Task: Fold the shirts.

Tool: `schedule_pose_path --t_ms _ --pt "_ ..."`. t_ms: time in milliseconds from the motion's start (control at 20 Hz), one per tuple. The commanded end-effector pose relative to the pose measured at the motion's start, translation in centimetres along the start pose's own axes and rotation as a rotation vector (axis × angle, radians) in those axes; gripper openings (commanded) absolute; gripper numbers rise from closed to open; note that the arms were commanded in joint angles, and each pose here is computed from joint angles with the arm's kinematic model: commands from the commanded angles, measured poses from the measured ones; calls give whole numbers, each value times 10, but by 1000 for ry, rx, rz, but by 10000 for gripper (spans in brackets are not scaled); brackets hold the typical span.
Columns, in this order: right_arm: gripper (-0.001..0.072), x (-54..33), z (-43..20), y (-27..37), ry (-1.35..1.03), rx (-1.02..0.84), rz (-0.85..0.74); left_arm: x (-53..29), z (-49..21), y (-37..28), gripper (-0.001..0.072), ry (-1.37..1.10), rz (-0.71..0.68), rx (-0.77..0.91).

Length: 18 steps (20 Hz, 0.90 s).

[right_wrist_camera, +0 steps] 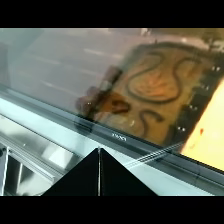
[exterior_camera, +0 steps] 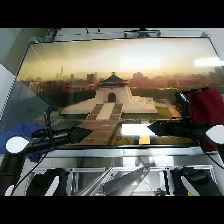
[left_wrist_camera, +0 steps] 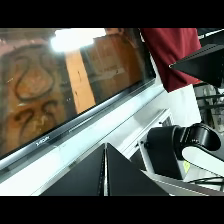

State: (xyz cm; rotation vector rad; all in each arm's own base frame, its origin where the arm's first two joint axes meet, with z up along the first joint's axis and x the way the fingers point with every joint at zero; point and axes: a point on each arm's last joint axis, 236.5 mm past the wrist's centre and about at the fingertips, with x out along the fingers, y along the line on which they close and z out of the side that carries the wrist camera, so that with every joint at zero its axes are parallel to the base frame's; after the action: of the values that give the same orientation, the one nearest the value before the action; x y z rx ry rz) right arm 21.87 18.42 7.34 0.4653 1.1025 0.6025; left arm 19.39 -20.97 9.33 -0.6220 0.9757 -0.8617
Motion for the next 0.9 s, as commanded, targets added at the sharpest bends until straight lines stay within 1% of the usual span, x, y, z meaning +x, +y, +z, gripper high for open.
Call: schedule_pose_path --t_ms 0,150,250,300,350,400,450,550,650,750,850 --pt "13 0 0 0 1 0 1 0 0 0 11 -2 2 3" --pt "13 0 0 0 1 0 1 0 1 0 10 -3 2 4" --pt "13 0 0 0 1 0 1 -5 16 11 1 -62 45 2" --pt "13 0 0 0 1 0 1 -15 30 24 0 -99 120 17" --pt "13 0 0 0 0 0 1 -33 46 42 1 -143 228 15" --pt "13 0 0 0 0 0 1 -63 67 64 3 -203 369 20" --pt "13 0 0 0 1 0 1 -97 85 83 156 -261 514 46" --pt "13 0 0 0 0 0 1 -181 116 116 720 -410 803 50" --pt "13 0 0 0 1 0 1 -262 127 136 710 -581 1008 -26" --pt "13 0 -1 0 1 0 1 -305 132 154 709 -701 1083 -125" --pt "13 0 0 1 0 -1 2 -320 127 185 708 -694 1109 -216"
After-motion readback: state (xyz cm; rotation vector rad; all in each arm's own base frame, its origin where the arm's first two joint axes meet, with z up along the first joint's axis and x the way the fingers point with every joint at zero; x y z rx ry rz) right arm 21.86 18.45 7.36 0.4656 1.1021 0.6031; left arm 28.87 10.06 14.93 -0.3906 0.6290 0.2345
